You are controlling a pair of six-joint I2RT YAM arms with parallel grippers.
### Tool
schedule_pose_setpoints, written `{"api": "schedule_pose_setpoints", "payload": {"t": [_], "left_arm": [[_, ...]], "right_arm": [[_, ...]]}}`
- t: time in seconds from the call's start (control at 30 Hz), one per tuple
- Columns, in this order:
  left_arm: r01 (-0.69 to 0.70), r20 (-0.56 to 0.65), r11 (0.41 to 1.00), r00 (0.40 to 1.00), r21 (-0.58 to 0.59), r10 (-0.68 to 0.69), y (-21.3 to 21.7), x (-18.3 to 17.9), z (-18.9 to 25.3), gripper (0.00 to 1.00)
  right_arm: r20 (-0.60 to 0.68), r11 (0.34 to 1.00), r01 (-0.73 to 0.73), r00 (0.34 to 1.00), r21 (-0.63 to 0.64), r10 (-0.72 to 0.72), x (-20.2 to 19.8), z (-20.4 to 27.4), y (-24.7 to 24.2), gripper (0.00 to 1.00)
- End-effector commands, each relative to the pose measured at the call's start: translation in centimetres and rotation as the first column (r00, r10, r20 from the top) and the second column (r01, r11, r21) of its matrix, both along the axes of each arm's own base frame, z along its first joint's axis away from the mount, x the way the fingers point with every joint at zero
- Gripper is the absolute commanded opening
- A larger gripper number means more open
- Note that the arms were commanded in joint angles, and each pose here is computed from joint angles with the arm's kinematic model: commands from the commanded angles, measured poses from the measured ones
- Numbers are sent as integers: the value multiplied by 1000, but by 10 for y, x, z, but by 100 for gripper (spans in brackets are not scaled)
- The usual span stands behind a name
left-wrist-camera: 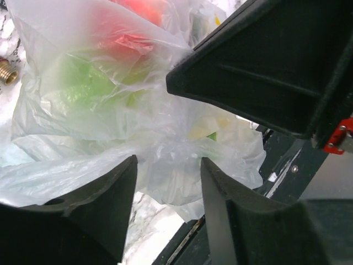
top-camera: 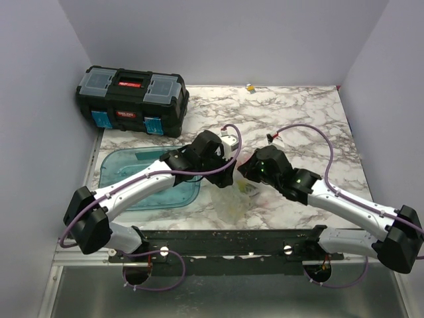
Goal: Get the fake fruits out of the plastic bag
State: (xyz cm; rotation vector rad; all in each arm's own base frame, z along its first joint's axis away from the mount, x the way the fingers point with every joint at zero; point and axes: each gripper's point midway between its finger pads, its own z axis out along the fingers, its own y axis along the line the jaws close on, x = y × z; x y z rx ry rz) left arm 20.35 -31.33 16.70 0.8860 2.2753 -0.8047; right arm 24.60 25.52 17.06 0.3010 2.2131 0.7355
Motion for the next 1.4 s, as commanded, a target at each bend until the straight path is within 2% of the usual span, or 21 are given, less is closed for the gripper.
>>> {"api": "schedule_pose_setpoints", "payload": {"t": [0.0, 0.1, 0.23, 0.37, 0.53, 0.7, 0.8, 0.83, 0.9, 1.0, 1.2, 1.37], "left_arm": [[-14, 22, 998, 1000, 64, 12, 3, 9, -3, 45], [3, -2, 998, 1000, 69, -3, -1, 7, -4, 35], [-6, 25, 996, 1000, 86, 4, 3, 11, -3, 23], [-4, 47, 996, 999, 84, 0, 5, 12, 3, 5], [-5, 80, 996, 997, 84, -2, 7, 15, 6, 0], [8, 73, 998, 997, 65, -13, 5, 12, 10, 0], [2, 91, 998, 996, 60, -8, 6, 13, 12, 0], [9, 91, 999, 996, 53, -14, 5, 12, 14, 0], [29, 81, 999, 996, 24, -31, 1, 8, 18, 0], [59, 91, 998, 994, -22, -56, -2, 2, 25, 0], [94, 106, 993, 991, -71, -87, -6, -4, 33, 0], [110, 101, 991, 990, -75, -102, -8, -6, 33, 0]], "right_arm": [[7, 998, -23, 1000, 55, 22, -5, 7, 6, 6], [22, 999, -8, 1000, 41, 7, -4, 7, 0, 6], [39, 999, 52, 998, -11, -51, -1, 7, -17, 6], [77, 988, 133, 989, -84, -126, -1, 8, -45, 6], [158, 953, 263, 958, -153, -239, 0, 24, -88, 6], [215, 903, 381, 916, -198, -339, -5, 34, -126, 5], [204, 959, 209, 964, -189, -170, -12, 40, -100, 9], [203, 973, 147, 973, -176, -110, -13, 41, -88, 16], [183, 989, 21, 983, -149, 7, -20, 36, -65, 23], [171, 983, -155, 971, -96, 169, -32, 32, -34, 41], [172, 952, -305, 938, -4, 302, -39, 31, 5, 64], [147, 946, -324, 935, -19, 324, -30, 22, 19, 69]]}}
